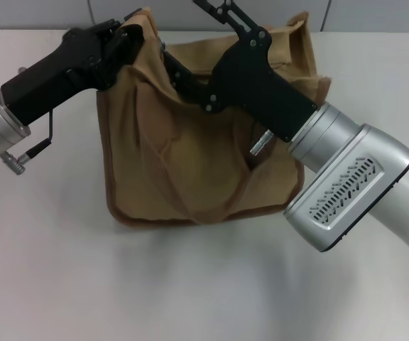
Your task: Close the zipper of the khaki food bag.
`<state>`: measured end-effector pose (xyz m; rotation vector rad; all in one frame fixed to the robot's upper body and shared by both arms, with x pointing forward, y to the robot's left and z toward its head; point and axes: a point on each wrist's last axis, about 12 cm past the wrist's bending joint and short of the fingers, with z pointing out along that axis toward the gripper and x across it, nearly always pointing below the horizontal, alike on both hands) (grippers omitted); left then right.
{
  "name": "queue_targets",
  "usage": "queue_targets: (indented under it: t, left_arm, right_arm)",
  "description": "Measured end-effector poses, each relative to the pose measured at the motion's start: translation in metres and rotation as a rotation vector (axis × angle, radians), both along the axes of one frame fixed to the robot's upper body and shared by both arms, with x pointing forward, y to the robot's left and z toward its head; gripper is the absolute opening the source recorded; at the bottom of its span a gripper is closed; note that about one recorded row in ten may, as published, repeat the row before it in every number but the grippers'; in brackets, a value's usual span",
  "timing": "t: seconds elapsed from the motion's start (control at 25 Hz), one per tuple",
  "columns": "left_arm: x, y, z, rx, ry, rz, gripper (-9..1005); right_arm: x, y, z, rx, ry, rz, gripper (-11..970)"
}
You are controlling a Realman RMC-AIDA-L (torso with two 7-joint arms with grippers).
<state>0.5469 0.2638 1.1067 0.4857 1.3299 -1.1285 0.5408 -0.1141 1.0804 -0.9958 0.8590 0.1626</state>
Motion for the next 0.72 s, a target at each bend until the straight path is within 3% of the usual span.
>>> queue_targets:
  t: [0.6,0.72]
  left_arm:
    - [0.008,-0.004,0.003,0.007,-0.004,0.01,30]
    - [0.008,-0.004,0.003,0.008,-0.002,0.01,30]
  right_arm:
    - [0.012,0.006,0.005,-0.011,0.016,-0.034,780]
    - [0.011,0.011,0.003,-0.054,0.009,0.005,780]
